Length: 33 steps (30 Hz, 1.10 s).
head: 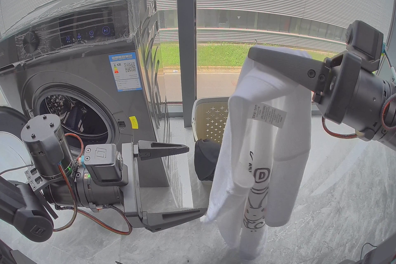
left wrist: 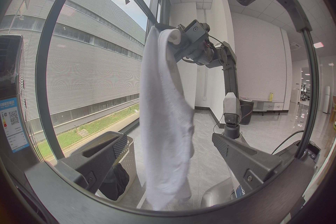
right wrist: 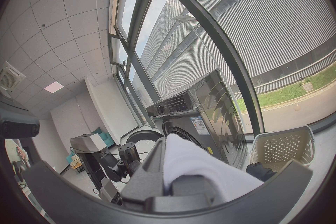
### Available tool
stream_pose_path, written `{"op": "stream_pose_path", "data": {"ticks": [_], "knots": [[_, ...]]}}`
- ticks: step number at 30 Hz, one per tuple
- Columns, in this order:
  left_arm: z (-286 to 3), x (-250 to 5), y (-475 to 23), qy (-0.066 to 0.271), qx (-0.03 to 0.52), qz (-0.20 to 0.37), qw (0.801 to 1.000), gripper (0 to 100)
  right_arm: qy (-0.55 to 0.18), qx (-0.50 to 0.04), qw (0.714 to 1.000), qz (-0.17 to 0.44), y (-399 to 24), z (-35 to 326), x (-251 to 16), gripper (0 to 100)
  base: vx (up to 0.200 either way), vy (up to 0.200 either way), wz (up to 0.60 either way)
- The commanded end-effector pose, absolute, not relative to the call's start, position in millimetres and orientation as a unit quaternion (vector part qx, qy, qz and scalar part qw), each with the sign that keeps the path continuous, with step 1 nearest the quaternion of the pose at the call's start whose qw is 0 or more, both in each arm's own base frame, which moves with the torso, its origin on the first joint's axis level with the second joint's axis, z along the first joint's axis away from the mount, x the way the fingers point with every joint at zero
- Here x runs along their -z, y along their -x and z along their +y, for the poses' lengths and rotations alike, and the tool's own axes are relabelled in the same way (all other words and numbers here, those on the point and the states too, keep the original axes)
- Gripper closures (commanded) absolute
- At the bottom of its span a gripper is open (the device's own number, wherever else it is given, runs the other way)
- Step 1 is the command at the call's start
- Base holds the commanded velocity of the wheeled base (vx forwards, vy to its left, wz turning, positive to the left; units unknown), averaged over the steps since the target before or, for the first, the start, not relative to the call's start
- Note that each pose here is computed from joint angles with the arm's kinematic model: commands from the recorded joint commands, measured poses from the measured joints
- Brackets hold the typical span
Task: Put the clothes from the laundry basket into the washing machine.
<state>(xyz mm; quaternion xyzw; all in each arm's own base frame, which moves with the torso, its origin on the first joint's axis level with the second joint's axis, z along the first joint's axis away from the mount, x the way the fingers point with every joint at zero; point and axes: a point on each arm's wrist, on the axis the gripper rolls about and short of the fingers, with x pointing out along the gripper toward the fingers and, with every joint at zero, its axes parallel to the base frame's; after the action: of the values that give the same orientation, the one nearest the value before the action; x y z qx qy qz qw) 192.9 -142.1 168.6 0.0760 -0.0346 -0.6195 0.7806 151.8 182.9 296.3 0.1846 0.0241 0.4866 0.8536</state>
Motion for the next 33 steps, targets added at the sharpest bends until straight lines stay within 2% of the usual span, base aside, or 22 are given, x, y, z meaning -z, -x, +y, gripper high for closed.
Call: {"op": "stream_pose_path", "data": {"ticks": [1, 11, 13, 16, 18, 21, 33], "knots": [[-143.3, -169.7, -191.6, -0.076, 0.622, -0.037, 0.778, 0, -0.183, -0.477, 0.859, 0.027, -156.7, 184.6, -293.6, 100, 0.000, 0.000, 0.00], [-151.1, -166.1, -190.8, -0.075, 0.632, -0.030, 0.770, 0, -0.185, -0.473, 0.861, 0.023, -161.4, 189.6, -297.5, 100, 0.000, 0.000, 0.00], [-151.6, -160.2, -199.9, -0.076, 0.621, -0.019, 0.780, 0, -0.188, -0.483, 0.855, 0.025, -157.5, 192.3, -298.8, 100, 0.000, 0.000, 0.00], [-146.4, -158.6, -219.6, -0.079, 0.583, -0.017, 0.808, 0, -0.192, -0.506, 0.840, 0.028, -146.4, 198.0, -300.7, 100, 0.000, 0.000, 0.00], [-147.2, -162.7, -227.6, -0.081, 0.576, -0.033, 0.813, 0, -0.197, -0.516, 0.833, 0.031, -140.7, 199.8, -301.7, 100, 0.000, 0.000, 0.00], [-148.6, -166.5, -236.9, -0.083, 0.569, -0.050, 0.817, 0, -0.202, -0.528, 0.824, 0.033, -133.9, 201.7, -303.6, 100, 0.000, 0.000, 0.00], [-151.0, -166.7, -235.8, -0.081, 0.576, -0.051, 0.812, 0, -0.203, -0.529, 0.824, 0.030, -133.5, 201.9, -305.4, 100, 0.000, 0.000, 0.00]]}}
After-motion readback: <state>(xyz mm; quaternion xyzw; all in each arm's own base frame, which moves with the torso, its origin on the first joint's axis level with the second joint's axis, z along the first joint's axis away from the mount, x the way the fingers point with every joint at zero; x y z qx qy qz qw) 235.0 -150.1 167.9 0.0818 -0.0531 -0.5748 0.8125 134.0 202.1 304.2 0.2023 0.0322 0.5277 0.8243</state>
